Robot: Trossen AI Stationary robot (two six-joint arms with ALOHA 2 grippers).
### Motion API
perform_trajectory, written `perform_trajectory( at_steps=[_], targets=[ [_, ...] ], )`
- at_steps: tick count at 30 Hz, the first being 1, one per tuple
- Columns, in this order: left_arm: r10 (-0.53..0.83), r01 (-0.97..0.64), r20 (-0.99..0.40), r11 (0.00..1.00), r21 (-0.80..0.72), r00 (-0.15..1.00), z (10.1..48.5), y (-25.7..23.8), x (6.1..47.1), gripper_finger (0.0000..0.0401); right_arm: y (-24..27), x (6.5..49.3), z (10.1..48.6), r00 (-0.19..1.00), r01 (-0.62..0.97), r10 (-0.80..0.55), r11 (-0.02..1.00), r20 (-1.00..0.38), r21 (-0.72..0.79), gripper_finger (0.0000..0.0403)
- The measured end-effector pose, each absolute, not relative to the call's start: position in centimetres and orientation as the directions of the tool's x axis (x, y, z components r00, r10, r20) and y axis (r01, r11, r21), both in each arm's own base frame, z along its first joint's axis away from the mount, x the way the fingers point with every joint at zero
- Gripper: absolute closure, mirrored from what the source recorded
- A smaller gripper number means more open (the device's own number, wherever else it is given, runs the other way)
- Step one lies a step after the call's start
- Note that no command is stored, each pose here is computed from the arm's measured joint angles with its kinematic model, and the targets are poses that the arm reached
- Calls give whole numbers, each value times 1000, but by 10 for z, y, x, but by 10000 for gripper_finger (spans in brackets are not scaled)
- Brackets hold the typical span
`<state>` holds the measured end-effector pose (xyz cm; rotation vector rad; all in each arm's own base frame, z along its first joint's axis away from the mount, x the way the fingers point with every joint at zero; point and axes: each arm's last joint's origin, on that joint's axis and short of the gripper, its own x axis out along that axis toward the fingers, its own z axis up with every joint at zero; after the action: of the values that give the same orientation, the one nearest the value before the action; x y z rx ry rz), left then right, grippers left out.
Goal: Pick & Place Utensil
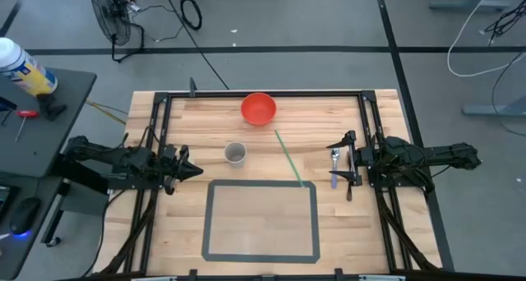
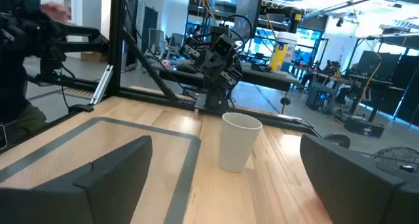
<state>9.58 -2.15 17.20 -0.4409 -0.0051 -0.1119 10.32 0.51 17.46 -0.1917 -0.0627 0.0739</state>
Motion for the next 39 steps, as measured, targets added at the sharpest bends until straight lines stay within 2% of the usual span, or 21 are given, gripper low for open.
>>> perform_trajectory(
  at_steps=[7,21,23,26,29,36,39],
  targets=[
    [-107,109,29,899,-425,994,172,-22,96,387,5,103,175,995,-65,79,975,59,-215,9],
    [-105,108,29,899,-426,994,172,-21,96,387,5,103,180,991,-47,60,992,116,-115,9],
    [-104,107,29,900,-422,994,172,-21,96,387,3,102,185,987,-5,17,997,159,-75,9],
    [-92,96,28,911,-401,995,172,-21,96,387,2,101,192,972,16,-33,997,234,74,9],
    [-90,94,28,911,-401,996,172,-21,96,387,-1,99,197,947,94,-141,981,289,171,9],
    [-81,88,35,911,-403,996,173,-21,96,387,-10,93,206,832,366,-432,899,350,239,9],
    [-78,90,47,910,-404,996,174,-21,96,387,-12,92,206,800,432,-496,867,338,249,9]
  ],
)
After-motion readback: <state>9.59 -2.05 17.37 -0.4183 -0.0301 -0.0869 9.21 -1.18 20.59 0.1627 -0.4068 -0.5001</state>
